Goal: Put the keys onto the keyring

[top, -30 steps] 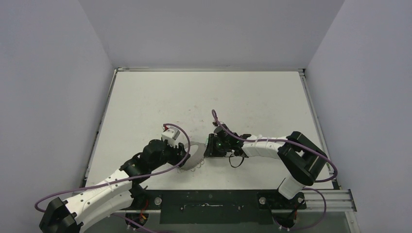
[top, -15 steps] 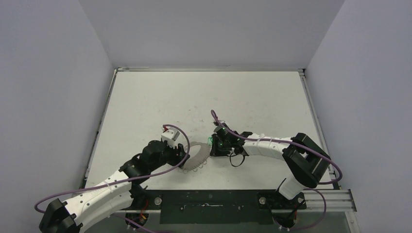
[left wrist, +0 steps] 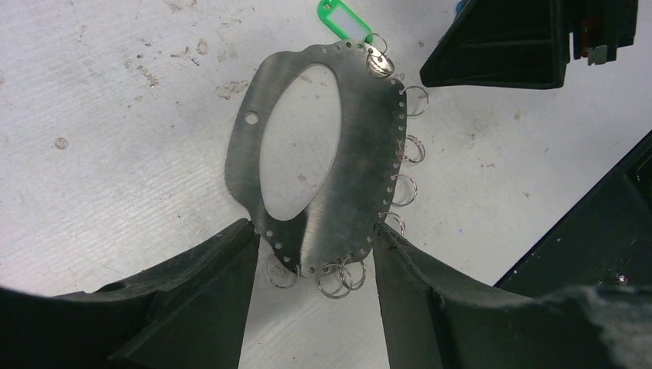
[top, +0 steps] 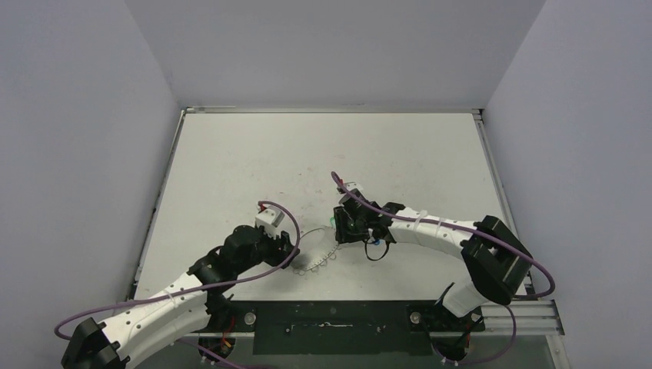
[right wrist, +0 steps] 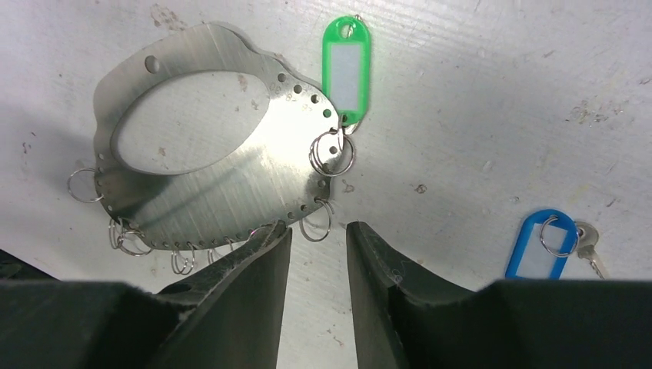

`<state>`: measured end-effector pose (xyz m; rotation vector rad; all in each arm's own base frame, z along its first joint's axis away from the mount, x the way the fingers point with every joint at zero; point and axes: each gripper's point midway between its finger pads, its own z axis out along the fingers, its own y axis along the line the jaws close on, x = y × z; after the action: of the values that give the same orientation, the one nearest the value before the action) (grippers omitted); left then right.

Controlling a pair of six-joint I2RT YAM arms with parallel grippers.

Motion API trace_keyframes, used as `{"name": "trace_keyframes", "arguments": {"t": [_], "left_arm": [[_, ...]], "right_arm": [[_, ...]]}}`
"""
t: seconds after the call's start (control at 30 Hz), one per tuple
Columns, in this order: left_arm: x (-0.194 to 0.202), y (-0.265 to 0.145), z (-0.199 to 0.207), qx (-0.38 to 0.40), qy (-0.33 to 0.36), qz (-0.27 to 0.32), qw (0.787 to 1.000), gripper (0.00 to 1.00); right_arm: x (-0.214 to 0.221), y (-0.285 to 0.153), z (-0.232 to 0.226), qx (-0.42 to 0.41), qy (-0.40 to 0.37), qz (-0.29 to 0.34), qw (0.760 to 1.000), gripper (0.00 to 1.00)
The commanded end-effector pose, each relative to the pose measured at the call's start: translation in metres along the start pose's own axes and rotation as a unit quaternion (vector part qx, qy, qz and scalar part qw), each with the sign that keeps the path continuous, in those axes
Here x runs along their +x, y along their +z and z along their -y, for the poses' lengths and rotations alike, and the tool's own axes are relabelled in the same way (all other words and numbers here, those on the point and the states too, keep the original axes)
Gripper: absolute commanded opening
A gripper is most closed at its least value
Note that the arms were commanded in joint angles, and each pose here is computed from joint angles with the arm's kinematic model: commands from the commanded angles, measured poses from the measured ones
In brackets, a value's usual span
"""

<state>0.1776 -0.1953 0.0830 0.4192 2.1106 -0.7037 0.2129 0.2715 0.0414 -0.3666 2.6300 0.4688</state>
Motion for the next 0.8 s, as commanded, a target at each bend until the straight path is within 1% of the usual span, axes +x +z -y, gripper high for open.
{"name": "trace_keyframes", "arguments": {"t": [0.0,0.1,0.27,0.6,0.77], "left_arm": [[-0.017,-0.002,0.009,0.022,0.009,0.036,0.999,0.54],[-0.018,-0.003,0.009,0.025,0.010,0.040,0.999,0.53],[-0.017,-0.004,0.010,0.028,0.010,0.043,0.999,0.53],[-0.013,-0.001,0.010,0.030,0.007,0.038,0.999,0.53],[-0.012,-0.001,0.009,0.029,0.007,0.038,0.999,0.53]], "right_arm": [[-0.026,-0.019,-0.010,-0.016,0.000,0.053,0.998,0.35],[-0.024,-0.015,-0.008,-0.014,0.009,0.048,0.999,0.35],[-0.012,-0.005,-0.002,-0.013,0.049,0.023,0.998,0.35],[0.012,0.011,-0.006,-0.071,0.135,0.001,0.988,0.35],[0.014,0.022,-0.011,-0.098,0.156,0.003,0.983,0.31]]}}
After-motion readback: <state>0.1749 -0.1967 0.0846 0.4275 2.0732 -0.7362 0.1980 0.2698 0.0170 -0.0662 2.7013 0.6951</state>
